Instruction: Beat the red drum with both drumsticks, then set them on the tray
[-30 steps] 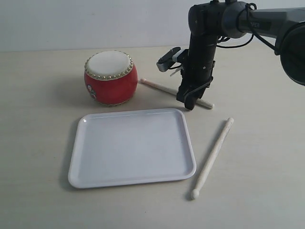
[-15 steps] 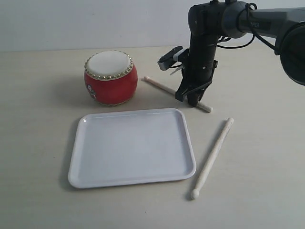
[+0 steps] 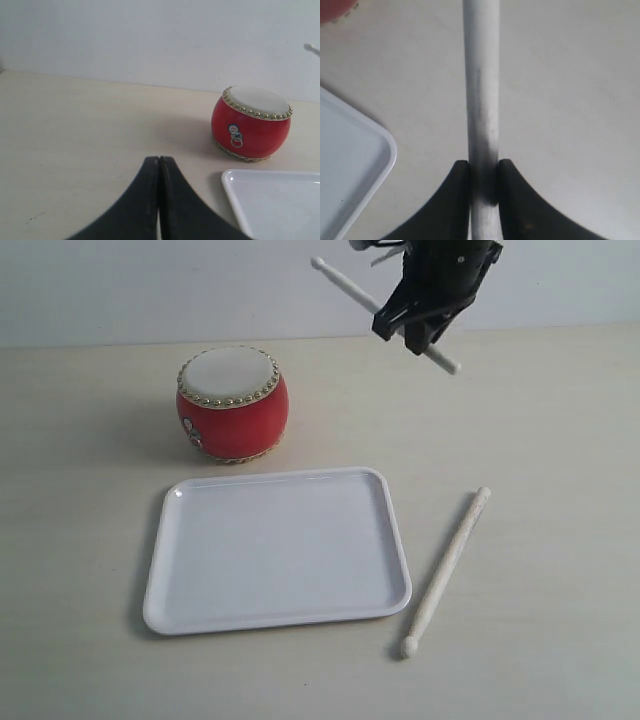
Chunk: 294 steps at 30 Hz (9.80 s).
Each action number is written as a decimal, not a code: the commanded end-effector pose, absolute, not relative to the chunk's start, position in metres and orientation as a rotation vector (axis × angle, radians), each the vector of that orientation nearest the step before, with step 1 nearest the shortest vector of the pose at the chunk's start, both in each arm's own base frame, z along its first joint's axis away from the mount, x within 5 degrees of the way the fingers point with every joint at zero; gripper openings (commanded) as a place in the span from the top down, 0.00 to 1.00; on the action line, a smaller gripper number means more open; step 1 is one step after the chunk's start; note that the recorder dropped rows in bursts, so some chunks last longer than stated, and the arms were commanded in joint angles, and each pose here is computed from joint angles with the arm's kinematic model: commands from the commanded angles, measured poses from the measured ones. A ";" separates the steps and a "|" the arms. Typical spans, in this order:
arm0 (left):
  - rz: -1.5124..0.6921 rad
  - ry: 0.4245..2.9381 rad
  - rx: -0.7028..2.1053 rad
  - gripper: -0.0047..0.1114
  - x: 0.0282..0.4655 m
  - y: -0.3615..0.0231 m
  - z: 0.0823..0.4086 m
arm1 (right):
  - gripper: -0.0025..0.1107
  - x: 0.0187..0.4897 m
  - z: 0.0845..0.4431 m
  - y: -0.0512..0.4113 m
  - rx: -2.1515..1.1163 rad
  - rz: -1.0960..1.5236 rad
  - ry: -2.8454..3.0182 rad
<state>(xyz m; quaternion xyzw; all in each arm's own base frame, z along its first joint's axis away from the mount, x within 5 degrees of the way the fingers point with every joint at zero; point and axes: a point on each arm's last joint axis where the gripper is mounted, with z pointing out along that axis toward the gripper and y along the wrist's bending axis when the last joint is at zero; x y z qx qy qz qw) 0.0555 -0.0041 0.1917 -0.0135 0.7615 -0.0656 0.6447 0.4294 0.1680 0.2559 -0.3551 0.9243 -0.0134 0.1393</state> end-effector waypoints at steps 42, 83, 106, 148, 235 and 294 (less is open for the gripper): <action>-0.144 1.730 -0.030 0.96 0.055 -0.004 0.191 | 0.98 0.354 0.260 0.239 -1.202 1.442 1.710; -0.710 1.450 0.285 0.95 0.178 -0.063 0.270 | 0.98 0.353 0.260 0.240 -1.206 1.440 1.700; -0.966 1.495 0.361 0.33 0.200 -0.081 0.247 | 0.98 0.309 0.249 0.293 -1.435 1.499 1.651; -1.084 1.578 0.331 0.34 0.196 -0.085 0.243 | 0.98 0.293 0.249 0.309 -1.489 1.525 1.614; -1.047 1.574 0.340 0.96 0.196 -0.083 0.244 | 0.98 0.307 0.236 0.291 -1.488 1.442 1.812; -0.780 1.886 0.295 0.96 0.211 -0.072 0.223 | 0.91 0.335 0.203 0.147 -2.664 0.002 1.786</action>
